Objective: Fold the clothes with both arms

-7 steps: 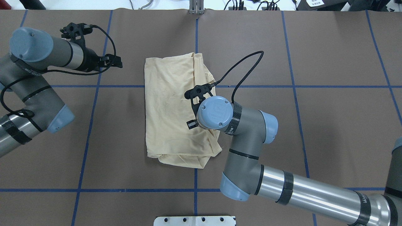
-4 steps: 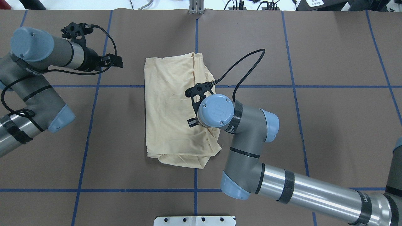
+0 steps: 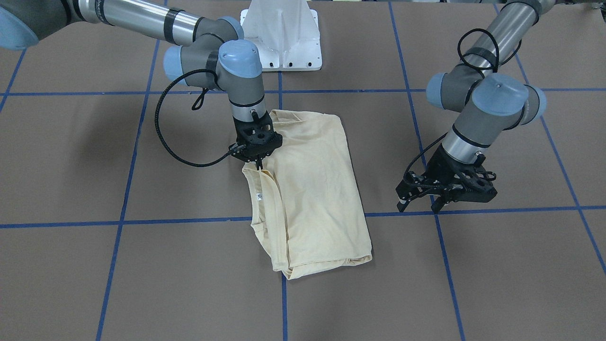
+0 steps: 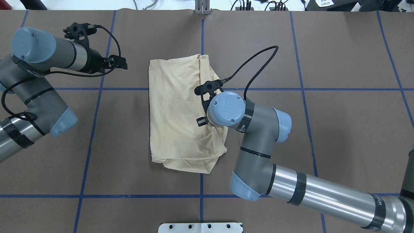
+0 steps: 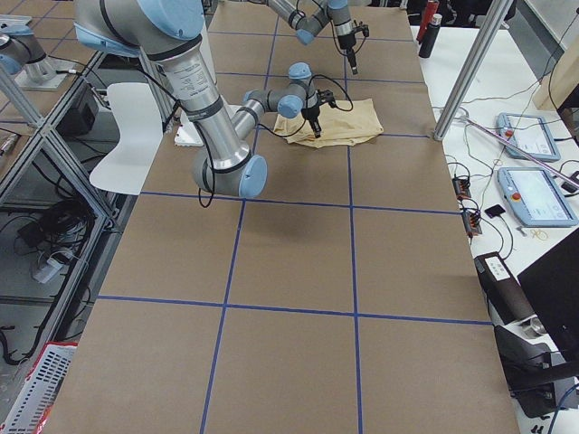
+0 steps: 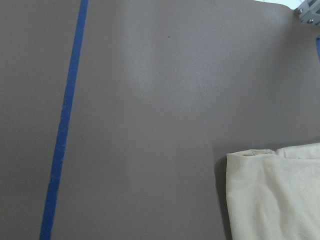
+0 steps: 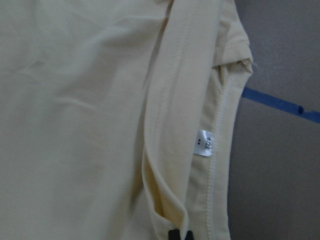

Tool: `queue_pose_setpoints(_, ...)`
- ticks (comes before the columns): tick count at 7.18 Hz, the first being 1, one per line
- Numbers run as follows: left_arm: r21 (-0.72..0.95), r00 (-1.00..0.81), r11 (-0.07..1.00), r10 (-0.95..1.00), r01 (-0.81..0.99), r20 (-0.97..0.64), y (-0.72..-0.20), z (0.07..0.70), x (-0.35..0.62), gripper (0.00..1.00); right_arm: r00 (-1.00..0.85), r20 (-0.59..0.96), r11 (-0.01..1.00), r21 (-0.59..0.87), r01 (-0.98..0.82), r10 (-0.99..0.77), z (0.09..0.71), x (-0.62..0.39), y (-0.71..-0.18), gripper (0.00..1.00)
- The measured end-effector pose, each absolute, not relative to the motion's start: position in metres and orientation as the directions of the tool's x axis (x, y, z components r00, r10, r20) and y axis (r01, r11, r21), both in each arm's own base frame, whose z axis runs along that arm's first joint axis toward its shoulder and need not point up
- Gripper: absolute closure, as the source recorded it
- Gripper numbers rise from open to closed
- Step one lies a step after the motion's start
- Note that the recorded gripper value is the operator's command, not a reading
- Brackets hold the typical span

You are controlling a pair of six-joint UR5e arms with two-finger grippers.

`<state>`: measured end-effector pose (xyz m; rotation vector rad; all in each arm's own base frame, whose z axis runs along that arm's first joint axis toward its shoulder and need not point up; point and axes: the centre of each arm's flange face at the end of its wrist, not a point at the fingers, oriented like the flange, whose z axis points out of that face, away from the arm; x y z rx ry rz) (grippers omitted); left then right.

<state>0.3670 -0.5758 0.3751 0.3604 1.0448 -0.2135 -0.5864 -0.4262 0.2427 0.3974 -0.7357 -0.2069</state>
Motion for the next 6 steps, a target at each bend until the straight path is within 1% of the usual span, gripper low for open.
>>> queue_pose_setpoints(2,0.187,0.489,0.921,-0.003,0.341,-0.873,-0.576,0.375,0.368,0.00,0.747,0.594,0.918,0.394,0.053,-0.298,0.239,-0.562,-0.415,1.00)
queue_pose_setpoints(4,0.187,0.492,0.922,-0.005,0.340,-0.871,-0.576,0.377,0.369,0.00,0.765,0.583,0.931,0.359,0.058,-0.273,0.249,-0.558,-0.403,1.00)
queue_pose_setpoints(5,0.186,0.495,0.922,-0.007,0.338,-0.869,-0.577,0.380,0.369,0.00,0.769,0.580,0.934,0.352,0.061,-0.269,0.253,-0.559,-0.400,0.01)
queue_pose_setpoints(6,0.185,0.497,0.923,-0.008,0.337,-0.868,-0.578,0.381,0.370,0.00,0.771,0.579,0.935,0.350,0.058,-0.265,0.256,-0.559,-0.401,0.00)
